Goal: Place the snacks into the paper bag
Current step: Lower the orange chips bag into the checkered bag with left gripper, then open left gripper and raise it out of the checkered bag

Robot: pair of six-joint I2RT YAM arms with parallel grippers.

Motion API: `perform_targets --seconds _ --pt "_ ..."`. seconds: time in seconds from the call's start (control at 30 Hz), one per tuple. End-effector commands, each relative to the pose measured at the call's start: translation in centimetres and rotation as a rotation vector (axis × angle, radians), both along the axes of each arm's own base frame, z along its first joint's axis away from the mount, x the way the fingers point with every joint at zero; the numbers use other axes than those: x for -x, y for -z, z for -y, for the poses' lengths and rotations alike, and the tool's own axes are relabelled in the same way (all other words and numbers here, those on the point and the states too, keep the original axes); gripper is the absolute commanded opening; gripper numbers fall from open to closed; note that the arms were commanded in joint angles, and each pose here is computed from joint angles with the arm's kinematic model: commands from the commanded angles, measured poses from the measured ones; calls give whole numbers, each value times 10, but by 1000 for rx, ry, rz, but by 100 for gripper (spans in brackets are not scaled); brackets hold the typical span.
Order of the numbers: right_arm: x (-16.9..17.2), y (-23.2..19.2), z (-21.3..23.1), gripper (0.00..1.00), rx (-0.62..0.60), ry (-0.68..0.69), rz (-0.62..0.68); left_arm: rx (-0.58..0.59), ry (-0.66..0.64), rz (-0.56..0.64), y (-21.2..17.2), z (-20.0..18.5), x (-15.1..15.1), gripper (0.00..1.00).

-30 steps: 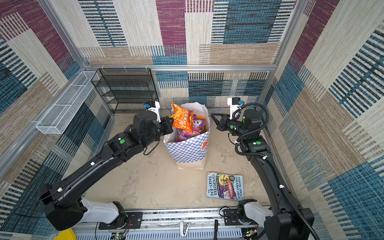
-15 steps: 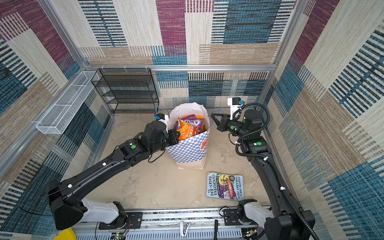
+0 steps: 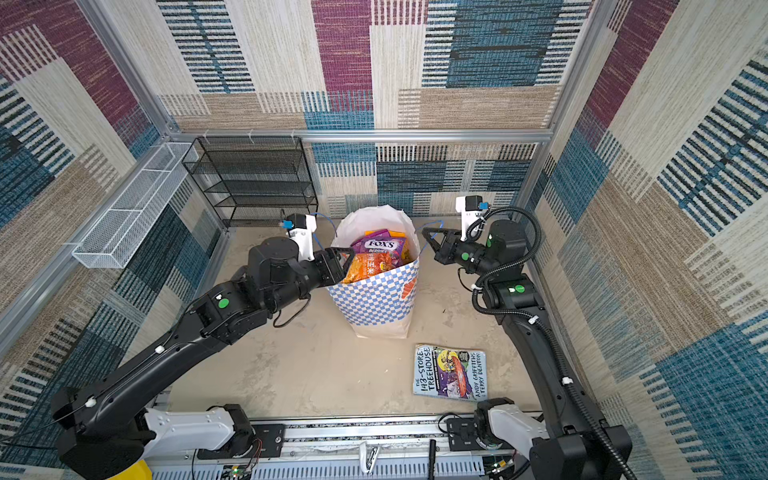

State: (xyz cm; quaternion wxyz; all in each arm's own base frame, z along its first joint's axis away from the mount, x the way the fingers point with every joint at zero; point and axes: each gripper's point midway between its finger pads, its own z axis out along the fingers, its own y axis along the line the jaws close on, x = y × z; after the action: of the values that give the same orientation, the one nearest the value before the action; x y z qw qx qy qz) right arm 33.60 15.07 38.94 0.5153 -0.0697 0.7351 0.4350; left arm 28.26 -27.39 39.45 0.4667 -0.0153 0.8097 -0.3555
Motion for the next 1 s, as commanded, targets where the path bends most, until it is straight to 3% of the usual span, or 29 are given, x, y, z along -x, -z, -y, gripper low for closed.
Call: perform_targets --seconds 0.0,0.2,0.5,0.63,0.97 --pt "6 -41 0 0 -21 -9 161 -145 38 6 9 1 0 46" --pt "5 -40 0 0 -20 -7 157 -333 142 -91 32 36 -14 38" --pt "6 -41 1 0 -13 1 163 -579 157 -160 60 44 -36 27" --pt "6 -41 2 0 -8 6 166 -623 134 -233 76 34 -50 12" --pt "3 -41 4 0 -1 18 167 -635 283 -413 142 57 -55 10"
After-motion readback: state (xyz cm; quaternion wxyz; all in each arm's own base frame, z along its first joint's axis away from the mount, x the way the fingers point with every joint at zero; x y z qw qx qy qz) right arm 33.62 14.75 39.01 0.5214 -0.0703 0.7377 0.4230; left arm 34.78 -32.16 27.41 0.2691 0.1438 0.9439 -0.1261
